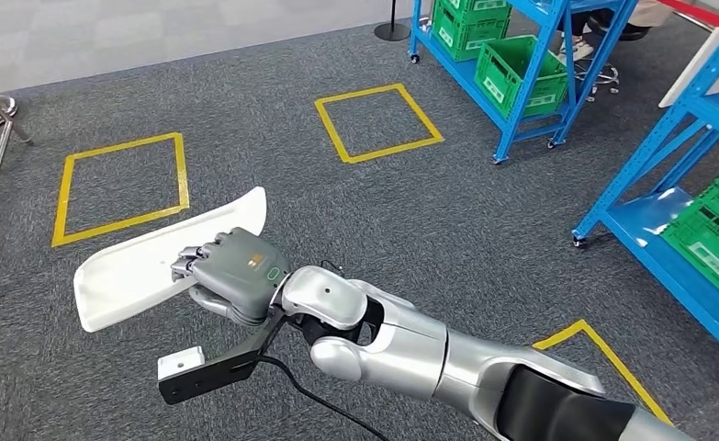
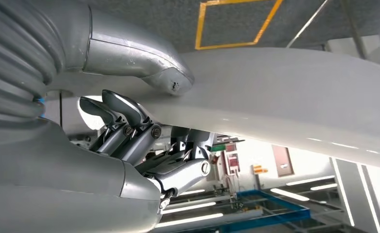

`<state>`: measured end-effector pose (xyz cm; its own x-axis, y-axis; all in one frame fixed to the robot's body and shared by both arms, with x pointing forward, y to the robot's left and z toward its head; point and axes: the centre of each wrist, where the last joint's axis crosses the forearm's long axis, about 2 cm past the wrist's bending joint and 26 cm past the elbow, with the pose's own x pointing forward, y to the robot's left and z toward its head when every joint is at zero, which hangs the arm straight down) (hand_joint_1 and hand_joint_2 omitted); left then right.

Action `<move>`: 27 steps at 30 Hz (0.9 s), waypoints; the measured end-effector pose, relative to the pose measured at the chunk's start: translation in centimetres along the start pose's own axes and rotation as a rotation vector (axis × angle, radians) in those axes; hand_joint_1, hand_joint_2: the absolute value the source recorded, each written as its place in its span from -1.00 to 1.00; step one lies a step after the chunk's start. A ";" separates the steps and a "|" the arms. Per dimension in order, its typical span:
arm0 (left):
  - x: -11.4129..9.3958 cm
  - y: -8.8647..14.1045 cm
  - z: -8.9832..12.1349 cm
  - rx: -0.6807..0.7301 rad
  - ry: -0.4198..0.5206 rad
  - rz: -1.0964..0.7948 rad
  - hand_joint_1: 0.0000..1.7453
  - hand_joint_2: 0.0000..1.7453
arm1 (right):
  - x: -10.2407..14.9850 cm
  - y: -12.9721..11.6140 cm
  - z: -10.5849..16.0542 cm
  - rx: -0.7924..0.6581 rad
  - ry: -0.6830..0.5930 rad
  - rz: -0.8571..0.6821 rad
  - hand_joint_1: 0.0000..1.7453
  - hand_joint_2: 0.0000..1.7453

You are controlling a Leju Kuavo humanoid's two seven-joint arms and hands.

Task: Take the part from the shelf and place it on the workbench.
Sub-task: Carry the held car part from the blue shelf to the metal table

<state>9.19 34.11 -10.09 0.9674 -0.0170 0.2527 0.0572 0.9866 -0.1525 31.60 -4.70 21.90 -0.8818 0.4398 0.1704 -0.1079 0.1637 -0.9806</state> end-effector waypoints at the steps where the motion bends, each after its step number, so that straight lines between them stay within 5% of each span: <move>1: -0.1 0.0 0.0 0.000 0.000 0.004 -1.00 1.00 | -0.1 -0.2 0.0 -0.003 -0.002 0.005 1.00 1.00; 27: -1.5 0.0 0.1 0.003 -0.012 0.056 -1.00 1.00 | -0.7 -1.4 -0.9 0.008 -0.041 0.002 1.00 1.00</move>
<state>7.73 34.19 -10.36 0.9659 0.0401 0.2556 0.0025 0.9864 -0.1643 32.81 -4.46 23.20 -0.9002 0.4031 0.1648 -0.1098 0.1561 -0.9816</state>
